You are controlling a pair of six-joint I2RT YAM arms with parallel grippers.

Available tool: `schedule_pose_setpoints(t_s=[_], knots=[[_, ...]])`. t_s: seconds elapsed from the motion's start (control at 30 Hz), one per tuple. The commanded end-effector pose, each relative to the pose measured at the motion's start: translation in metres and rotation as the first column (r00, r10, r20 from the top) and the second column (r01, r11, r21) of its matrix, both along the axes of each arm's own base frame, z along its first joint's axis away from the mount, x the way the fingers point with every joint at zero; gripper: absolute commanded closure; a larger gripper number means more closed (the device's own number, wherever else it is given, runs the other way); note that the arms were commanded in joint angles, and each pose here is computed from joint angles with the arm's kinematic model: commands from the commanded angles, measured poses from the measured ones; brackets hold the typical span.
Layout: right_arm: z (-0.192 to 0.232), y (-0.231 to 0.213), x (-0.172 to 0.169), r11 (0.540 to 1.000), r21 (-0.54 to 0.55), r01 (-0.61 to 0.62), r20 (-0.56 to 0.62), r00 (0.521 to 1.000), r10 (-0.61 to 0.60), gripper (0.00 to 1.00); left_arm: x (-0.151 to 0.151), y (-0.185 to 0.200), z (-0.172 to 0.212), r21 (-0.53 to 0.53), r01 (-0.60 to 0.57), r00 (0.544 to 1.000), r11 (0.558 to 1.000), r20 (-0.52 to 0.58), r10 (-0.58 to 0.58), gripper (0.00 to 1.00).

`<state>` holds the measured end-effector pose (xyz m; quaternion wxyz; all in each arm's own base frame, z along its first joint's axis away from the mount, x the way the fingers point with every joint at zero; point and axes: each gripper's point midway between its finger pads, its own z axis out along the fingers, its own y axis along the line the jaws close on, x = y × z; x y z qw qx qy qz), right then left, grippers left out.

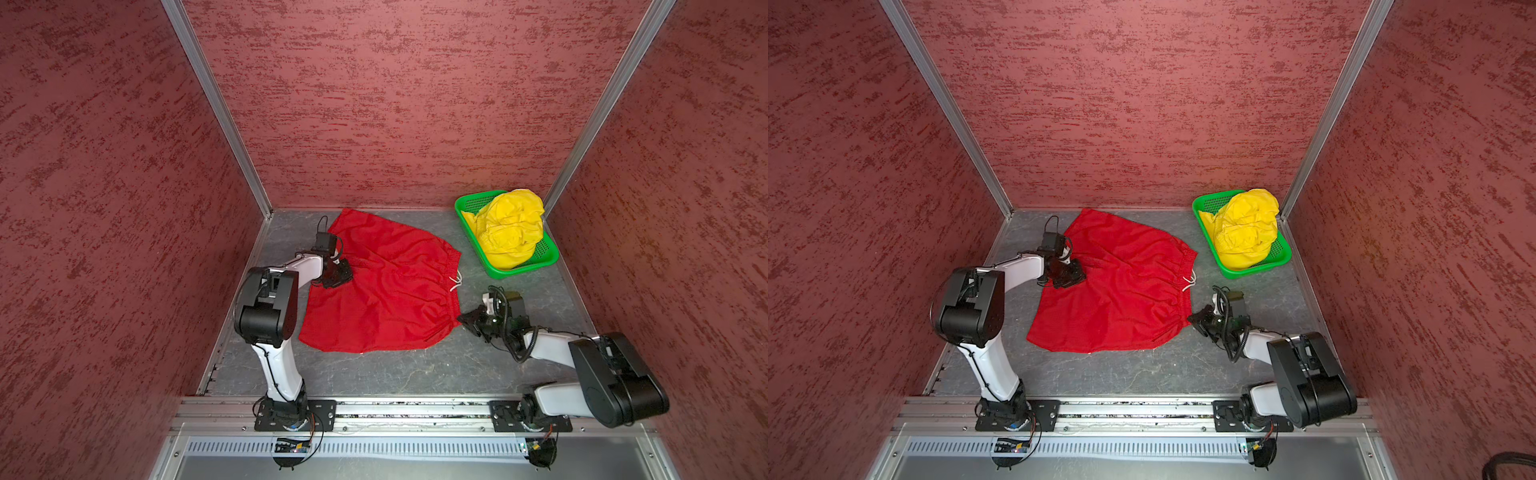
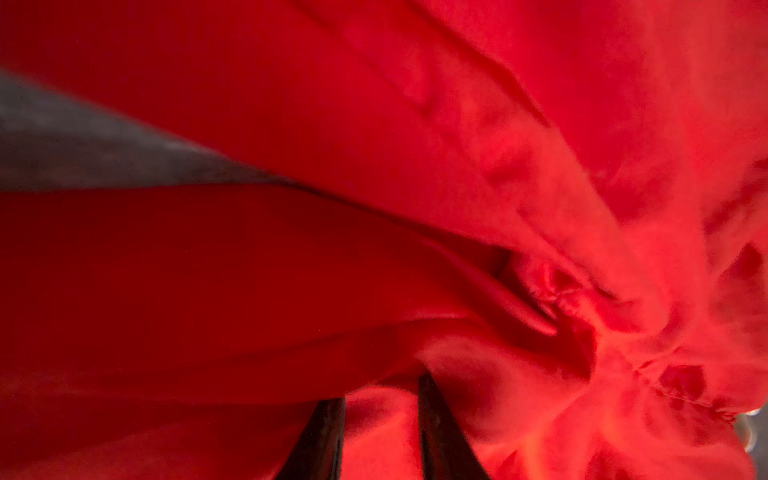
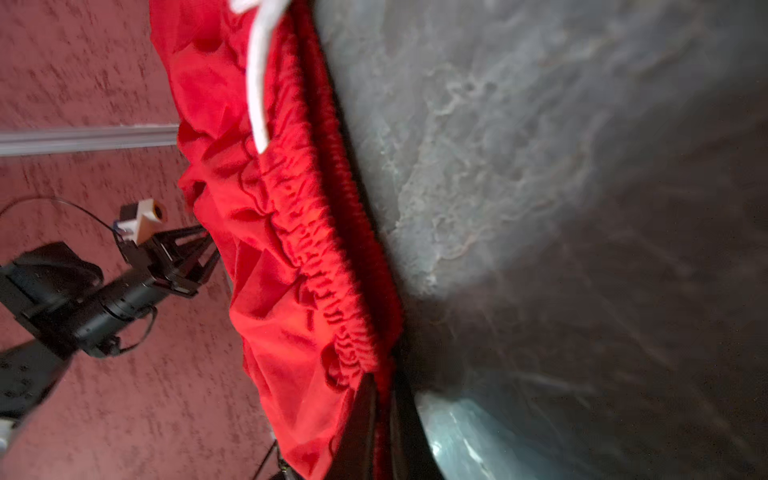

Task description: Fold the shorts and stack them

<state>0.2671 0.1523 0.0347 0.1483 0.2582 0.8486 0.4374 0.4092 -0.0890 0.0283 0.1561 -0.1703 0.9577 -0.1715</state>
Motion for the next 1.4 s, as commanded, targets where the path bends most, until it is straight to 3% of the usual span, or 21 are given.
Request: schedule_pose_setpoints(t_s=[0.0,0.17,0.23,0.3,0.4,0.53,0.6,0.7,0.8,0.97,1.07,1.17,1.23,1.37], knots=[[0.019,0.003,0.008,1.000,0.022,0.018,0.072,0.997,-0.019,1.00,-0.014,0.004,0.021,0.027,0.008,1.000,1.000,0.002,-0.008,0.57],[0.040,0.005,0.009,1.000,0.018,0.015,0.122,0.992,-0.017,1.00,-0.022,-0.016,0.082,0.018,0.108,0.979,0.994,0.173,-0.110,0.50],[0.051,0.008,0.011,1.000,0.012,0.006,0.143,0.990,-0.007,1.00,-0.027,-0.042,0.113,0.052,0.213,0.932,0.976,0.288,-0.219,0.49],[0.061,0.011,0.014,1.000,0.013,-0.001,0.164,0.986,-0.001,1.00,-0.033,-0.072,0.137,0.079,0.326,0.858,0.942,0.394,-0.330,0.49],[0.075,0.016,0.018,1.000,0.009,-0.013,0.190,0.982,0.011,1.00,-0.061,-0.145,0.163,0.115,0.548,0.675,0.829,0.525,-0.519,0.48],[0.088,0.023,0.021,0.999,0.006,-0.032,0.214,0.976,0.030,1.00,-0.101,-0.227,0.160,0.210,0.736,0.438,0.644,0.577,-0.689,0.45],[0.091,0.025,0.021,0.999,0.006,-0.037,0.221,0.975,0.034,1.00,-0.115,-0.258,0.146,0.261,0.788,0.354,0.557,0.549,-0.757,0.43],[0.094,0.027,0.021,0.999,0.009,-0.042,0.229,0.973,0.038,1.00,-0.129,-0.293,0.122,0.298,0.838,0.280,0.458,0.486,-0.828,0.40],[0.097,0.029,0.021,0.999,0.013,-0.050,0.235,0.971,0.045,1.00,-0.136,-0.317,0.101,0.297,0.866,0.251,0.403,0.439,-0.863,0.39],[0.100,0.029,0.021,0.999,0.014,-0.049,0.241,0.969,0.044,1.00,-0.143,-0.334,0.083,0.275,0.884,0.244,0.377,0.417,-0.876,0.43],[0.100,0.028,0.021,0.999,0.010,-0.043,0.244,0.969,0.040,1.00,-0.143,-0.333,0.078,0.270,0.883,0.257,0.384,0.406,-0.877,0.57],[0.099,0.027,0.020,0.999,0.001,-0.039,0.239,0.970,0.037,0.99,-0.142,-0.328,0.075,0.272,0.877,0.272,0.395,0.396,-0.877,0.80],[0.095,0.025,0.018,1.000,-0.003,-0.031,0.223,0.974,0.031,0.80,-0.142,-0.325,0.074,0.270,0.875,0.276,0.401,0.403,-0.873,0.88],[0.084,0.022,0.008,0.999,0.042,-0.015,0.172,0.985,0.007,0.46,-0.144,-0.324,0.077,0.269,0.879,0.255,0.393,0.431,-0.866,0.89]])
